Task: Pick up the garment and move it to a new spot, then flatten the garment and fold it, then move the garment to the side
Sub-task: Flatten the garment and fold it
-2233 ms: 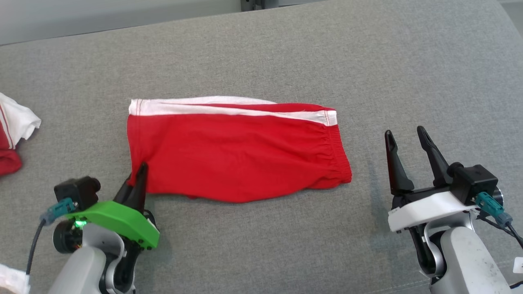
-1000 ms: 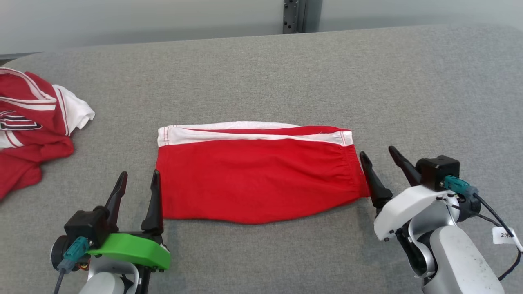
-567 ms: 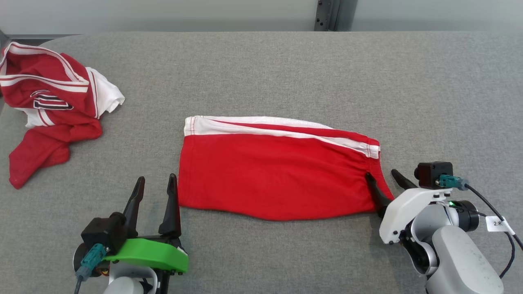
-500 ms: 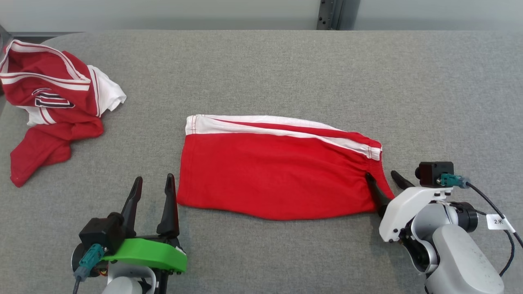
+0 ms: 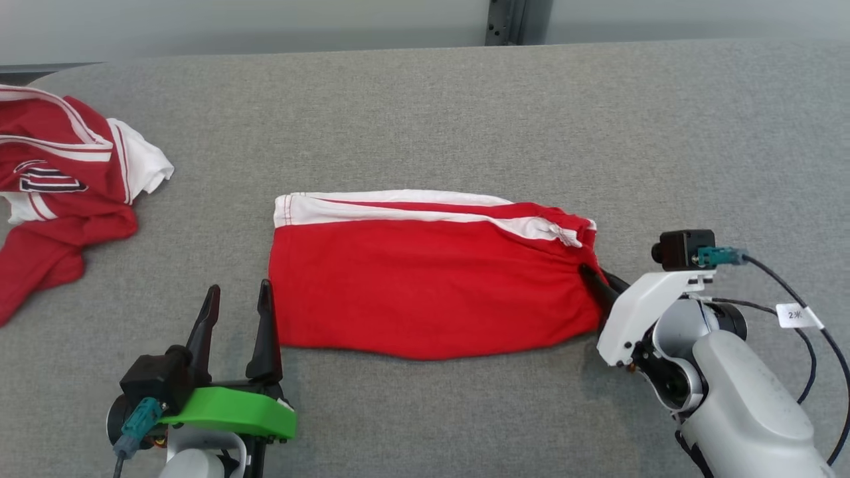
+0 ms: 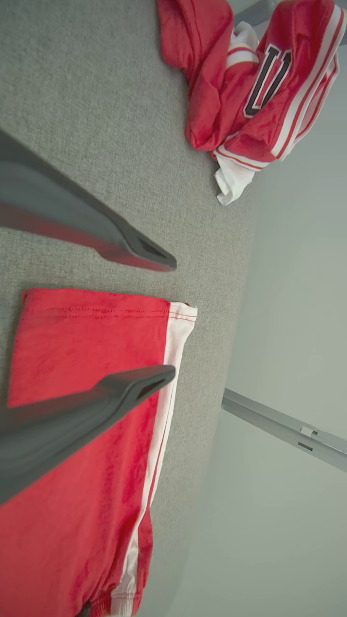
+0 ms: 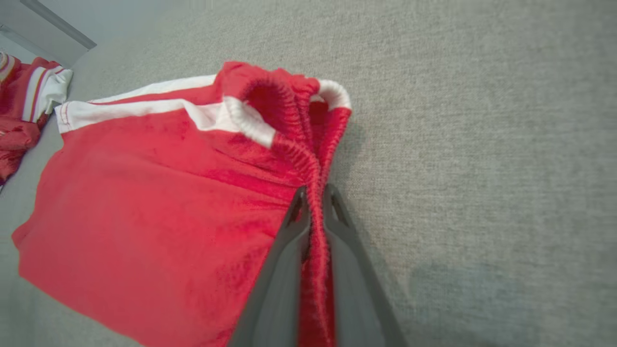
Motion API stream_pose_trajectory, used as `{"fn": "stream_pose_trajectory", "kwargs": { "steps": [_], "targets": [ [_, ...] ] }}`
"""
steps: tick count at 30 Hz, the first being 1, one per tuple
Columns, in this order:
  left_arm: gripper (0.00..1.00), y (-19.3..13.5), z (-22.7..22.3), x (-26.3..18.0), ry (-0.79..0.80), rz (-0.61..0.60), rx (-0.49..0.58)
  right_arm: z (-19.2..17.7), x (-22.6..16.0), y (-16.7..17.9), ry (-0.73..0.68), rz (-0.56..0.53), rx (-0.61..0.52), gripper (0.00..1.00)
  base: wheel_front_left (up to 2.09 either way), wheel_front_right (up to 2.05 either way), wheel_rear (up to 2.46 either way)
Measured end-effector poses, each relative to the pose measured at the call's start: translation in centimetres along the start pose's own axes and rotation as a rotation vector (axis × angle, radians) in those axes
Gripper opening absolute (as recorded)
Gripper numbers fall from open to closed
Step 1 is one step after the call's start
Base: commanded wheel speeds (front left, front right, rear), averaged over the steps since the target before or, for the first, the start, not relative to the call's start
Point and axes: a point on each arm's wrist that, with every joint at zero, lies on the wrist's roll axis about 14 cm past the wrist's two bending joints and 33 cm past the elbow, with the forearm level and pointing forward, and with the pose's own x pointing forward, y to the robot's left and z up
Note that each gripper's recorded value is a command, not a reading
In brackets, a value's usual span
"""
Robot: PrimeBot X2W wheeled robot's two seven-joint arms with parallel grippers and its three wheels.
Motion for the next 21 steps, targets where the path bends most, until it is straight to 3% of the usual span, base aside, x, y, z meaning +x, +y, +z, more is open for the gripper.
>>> {"fn": "stream_pose_trajectory", "kwargs": {
  "steps": [6,14,17,21],
  "targets": [
    [1.00,-1.6,-0.4,0.8,0.007,-0.053,0.006,3.1,-1.7,-2.1,-0.028,-0.013,0.009,0.00,0.00,0.00,0.00],
    [1.00,-3.0,-1.2,1.5,0.025,-0.100,0.003,5.9,-5.7,-8.2,-0.030,-0.139,-0.022,0.00,0.00,0.00,0.00],
    [1.00,-3.1,-1.3,1.5,0.028,-0.106,0.006,6.0,-6.1,-7.8,-0.034,-0.120,0.027,0.00,0.00,0.00,0.00],
    [1.00,-3.0,-1.3,1.5,0.028,-0.105,0.007,5.6,-5.6,-4.5,-0.040,-0.017,0.097,0.00,0.00,0.00,0.00]
  ]
}}
